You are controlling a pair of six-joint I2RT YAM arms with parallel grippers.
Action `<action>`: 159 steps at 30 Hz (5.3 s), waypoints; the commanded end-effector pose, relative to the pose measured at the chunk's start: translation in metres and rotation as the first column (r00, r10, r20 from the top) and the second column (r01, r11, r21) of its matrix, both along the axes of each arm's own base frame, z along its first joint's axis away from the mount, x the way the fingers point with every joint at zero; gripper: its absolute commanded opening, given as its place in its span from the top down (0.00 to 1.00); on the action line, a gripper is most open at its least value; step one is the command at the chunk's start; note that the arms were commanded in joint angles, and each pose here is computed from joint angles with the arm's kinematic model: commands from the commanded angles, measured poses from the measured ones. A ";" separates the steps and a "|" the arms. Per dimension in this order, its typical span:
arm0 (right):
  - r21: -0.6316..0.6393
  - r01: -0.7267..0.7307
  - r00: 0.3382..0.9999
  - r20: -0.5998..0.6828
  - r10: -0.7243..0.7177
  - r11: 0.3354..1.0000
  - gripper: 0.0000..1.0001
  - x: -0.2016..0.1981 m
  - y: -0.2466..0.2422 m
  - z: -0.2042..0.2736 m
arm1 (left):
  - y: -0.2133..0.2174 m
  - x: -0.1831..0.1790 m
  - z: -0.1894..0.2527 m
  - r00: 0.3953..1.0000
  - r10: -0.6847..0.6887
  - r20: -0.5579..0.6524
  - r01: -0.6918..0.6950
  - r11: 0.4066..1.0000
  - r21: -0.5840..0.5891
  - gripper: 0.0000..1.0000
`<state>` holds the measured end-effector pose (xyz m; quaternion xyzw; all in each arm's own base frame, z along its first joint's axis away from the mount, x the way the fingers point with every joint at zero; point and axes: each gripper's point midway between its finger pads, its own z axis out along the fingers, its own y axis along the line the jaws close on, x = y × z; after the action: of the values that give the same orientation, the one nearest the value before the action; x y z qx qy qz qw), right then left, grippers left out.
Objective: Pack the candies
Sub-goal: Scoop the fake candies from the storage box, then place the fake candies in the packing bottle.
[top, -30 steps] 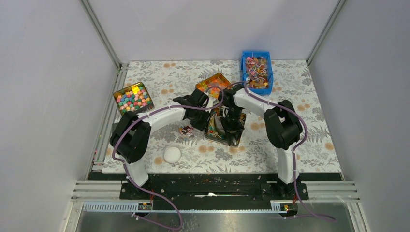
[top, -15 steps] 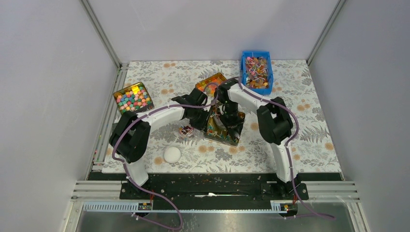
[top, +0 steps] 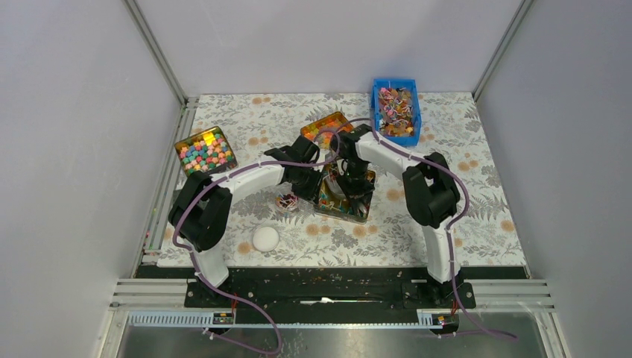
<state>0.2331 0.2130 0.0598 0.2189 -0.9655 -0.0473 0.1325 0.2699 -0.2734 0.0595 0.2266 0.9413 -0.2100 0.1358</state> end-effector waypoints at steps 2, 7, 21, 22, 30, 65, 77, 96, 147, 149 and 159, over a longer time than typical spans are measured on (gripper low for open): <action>0.177 0.042 0.967 0.239 -0.085 0.983 1.00 0.047 0.036 -0.005 | -0.025 0.002 0.022 0.997 -0.063 0.050 0.068 0.993 -0.099 0.83; 0.216 0.024 0.948 0.304 -0.090 0.976 1.00 0.049 0.036 -0.007 | -0.026 0.002 0.023 0.997 -0.058 0.048 0.063 0.992 -0.108 0.83; 0.282 -0.047 0.898 0.433 -0.083 0.958 1.00 0.033 0.020 -0.019 | -0.030 0.008 0.035 0.997 -0.012 0.072 0.022 0.988 -0.150 0.77; 0.281 -0.050 0.896 0.437 -0.081 0.958 1.00 0.033 0.019 -0.019 | -0.030 0.008 0.036 0.997 -0.010 0.074 0.022 0.988 -0.152 0.77; 0.292 -0.056 0.889 0.450 -0.086 0.955 1.00 0.030 0.017 -0.013 | -0.029 0.013 0.050 0.995 0.014 0.095 0.003 0.985 -0.175 0.74; 0.213 -0.094 0.851 0.524 -0.032 0.973 1.00 -0.035 -0.012 0.041 | 0.063 -0.009 0.118 0.927 0.283 0.246 -0.215 0.939 -0.269 0.62; 0.201 -0.173 0.857 0.513 0.047 0.964 1.00 -0.074 -0.008 0.075 | 0.109 -0.042 0.121 0.889 0.367 0.275 -0.297 0.917 -0.266 0.61; 0.233 -0.279 0.865 0.482 0.138 0.932 1.00 -0.090 0.047 0.101 | 0.131 -0.064 0.139 0.857 0.404 0.319 -0.324 0.905 -0.274 0.56; -0.063 -0.346 0.915 0.199 0.351 0.936 1.00 -0.070 0.079 0.096 | 0.132 -0.067 0.133 0.868 0.371 0.330 -0.293 0.919 -0.262 0.54; -0.067 -0.343 0.917 0.193 0.349 0.937 1.00 -0.071 0.080 0.096 | 0.131 -0.068 0.133 0.868 0.374 0.326 -0.295 0.917 -0.267 0.54; -0.085 -0.329 0.924 0.178 0.339 0.940 1.00 -0.070 0.082 0.106 | 0.129 -0.070 0.129 0.870 0.386 0.308 -0.303 0.910 -0.283 0.54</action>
<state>0.1715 0.3048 0.1498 0.3801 -0.9242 0.0004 0.0365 0.1938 -0.1410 0.1792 0.0781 0.9076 -0.2288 0.3432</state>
